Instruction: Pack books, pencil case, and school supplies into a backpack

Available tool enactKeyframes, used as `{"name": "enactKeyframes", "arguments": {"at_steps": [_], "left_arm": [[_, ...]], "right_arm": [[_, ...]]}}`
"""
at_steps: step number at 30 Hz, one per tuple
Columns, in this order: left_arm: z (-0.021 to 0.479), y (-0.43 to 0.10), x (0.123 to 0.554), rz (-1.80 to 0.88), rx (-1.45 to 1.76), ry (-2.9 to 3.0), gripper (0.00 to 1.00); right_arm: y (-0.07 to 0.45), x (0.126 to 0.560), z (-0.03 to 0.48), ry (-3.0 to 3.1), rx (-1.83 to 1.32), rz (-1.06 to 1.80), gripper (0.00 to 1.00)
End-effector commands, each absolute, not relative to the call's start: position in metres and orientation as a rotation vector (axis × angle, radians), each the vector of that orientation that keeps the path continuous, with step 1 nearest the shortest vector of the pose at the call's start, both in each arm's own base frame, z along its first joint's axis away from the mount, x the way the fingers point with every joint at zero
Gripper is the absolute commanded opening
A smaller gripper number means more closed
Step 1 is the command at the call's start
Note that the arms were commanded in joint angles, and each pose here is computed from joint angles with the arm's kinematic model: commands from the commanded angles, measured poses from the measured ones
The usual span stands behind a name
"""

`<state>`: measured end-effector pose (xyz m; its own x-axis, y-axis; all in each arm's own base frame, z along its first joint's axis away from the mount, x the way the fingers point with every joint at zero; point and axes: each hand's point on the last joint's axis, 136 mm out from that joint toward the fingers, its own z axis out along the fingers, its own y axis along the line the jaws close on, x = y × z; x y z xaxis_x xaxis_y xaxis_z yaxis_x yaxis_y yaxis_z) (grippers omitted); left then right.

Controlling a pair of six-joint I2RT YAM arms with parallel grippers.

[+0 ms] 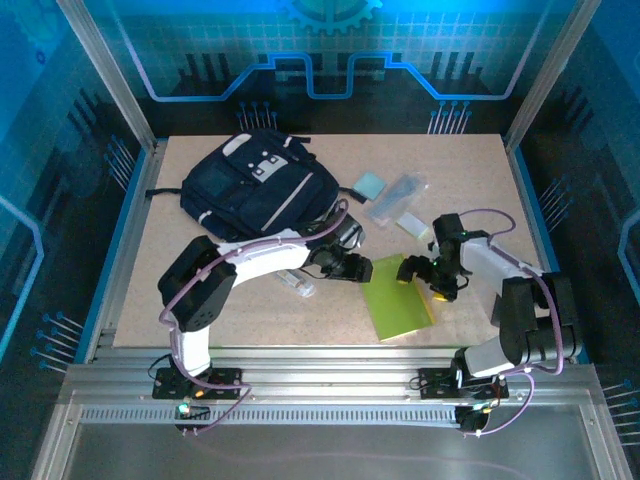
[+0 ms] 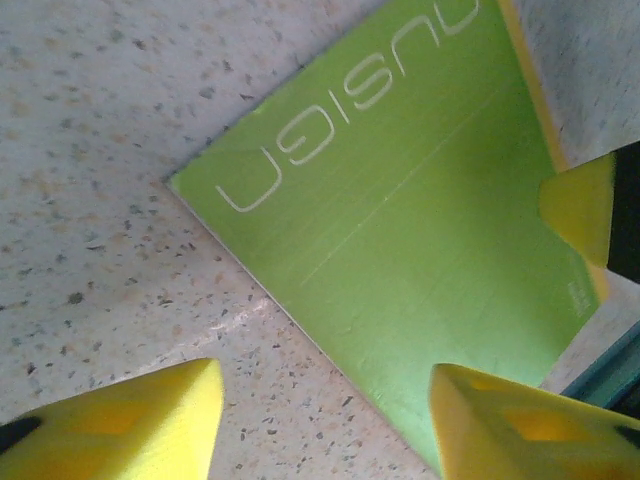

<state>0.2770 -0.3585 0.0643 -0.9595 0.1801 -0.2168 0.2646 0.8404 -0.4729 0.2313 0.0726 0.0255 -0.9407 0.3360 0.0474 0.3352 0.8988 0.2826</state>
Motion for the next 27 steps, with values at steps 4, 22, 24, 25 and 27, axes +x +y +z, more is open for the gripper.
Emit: {"name": "enactKeyframes", "arguments": {"at_steps": [4,22,24,25,27], "left_arm": [[0.042,-0.357,0.258,-0.683,0.449,2.993,0.44],[-0.002,-0.333,0.245,-0.436,0.460,3.142,0.44],[-0.004,-0.332,0.245,-0.426,0.462,3.142,0.44],[-0.004,-0.330,0.245,-0.416,0.463,3.143,0.44],[-0.006,-0.327,0.245,-0.397,0.464,3.144,0.43]], "right_arm": [[0.103,0.210,0.023,3.098,0.419,0.629,0.89],[0.172,0.227,0.075,2.820,0.242,1.220,0.50],[0.168,0.227,0.071,2.839,0.241,1.172,0.49],[0.162,0.226,0.069,2.861,0.230,1.096,0.49],[0.144,0.226,0.063,2.905,0.220,0.905,0.51]]}}
